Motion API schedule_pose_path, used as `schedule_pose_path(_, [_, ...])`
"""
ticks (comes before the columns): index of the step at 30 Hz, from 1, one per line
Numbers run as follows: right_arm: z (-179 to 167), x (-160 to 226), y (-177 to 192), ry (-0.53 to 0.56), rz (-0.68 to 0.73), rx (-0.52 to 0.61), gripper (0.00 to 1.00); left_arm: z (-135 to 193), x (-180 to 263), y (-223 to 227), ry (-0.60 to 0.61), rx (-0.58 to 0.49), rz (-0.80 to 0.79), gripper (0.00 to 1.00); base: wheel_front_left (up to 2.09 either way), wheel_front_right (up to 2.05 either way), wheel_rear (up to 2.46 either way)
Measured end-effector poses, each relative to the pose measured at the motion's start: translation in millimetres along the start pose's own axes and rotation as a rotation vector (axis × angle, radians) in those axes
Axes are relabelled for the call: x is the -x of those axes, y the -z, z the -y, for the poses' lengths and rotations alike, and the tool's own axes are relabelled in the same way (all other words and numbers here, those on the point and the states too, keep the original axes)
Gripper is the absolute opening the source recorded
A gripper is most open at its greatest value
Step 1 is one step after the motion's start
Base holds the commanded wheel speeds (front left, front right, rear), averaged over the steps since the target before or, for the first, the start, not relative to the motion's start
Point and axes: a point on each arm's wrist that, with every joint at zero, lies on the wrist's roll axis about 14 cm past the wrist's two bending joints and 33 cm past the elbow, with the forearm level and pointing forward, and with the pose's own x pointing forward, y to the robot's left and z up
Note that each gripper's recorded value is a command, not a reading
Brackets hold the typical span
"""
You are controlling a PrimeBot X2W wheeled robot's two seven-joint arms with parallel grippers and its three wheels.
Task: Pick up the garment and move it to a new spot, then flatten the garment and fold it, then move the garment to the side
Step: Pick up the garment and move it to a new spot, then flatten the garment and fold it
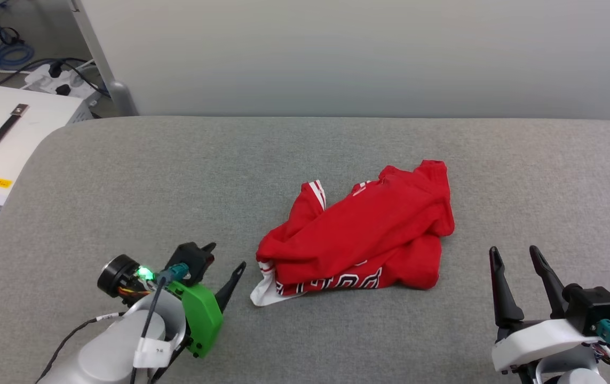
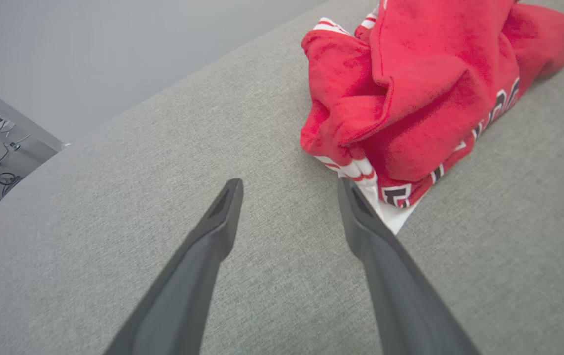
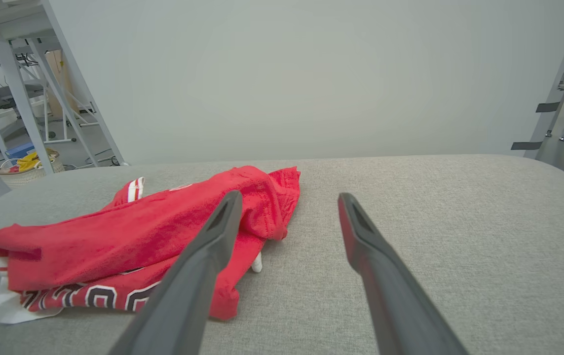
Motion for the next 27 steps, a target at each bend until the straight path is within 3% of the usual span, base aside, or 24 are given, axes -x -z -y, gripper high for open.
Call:
schedule_pose_path(8, [-22.0, 5.4, -11.2, -0.067, 0.033, 0.01, 1.0, -46.2, 42.6, -52.7, -0.287, 0.264, 0.26, 1.0, 0.0, 0.0, 0.0])
schedule_pose_path(14, [-34.5, 11.2, -8.4, -0.118, 0.021, 0.021, 1.0, -33.8, 78.9, -52.4, -0.41, 0.391, 0.366, 1.0, 0.0, 0.0, 0.0])
schedule_pose_path(22, [-43.6, 9.8, -2.7, -0.164, 0.0, 0.032, 1.0, -20.4, 100.6, -38.0, -0.497, 0.464, 0.403, 1.0, 0.0, 0.0, 0.0])
schedule_pose_path(27, [-47.3, -5.0, 15.4, -0.215, -0.133, 0.085, 1.0, -20.6, 99.1, -34.4, -0.492, 0.441, 0.399, 1.0, 0.0, 0.0, 0.0])
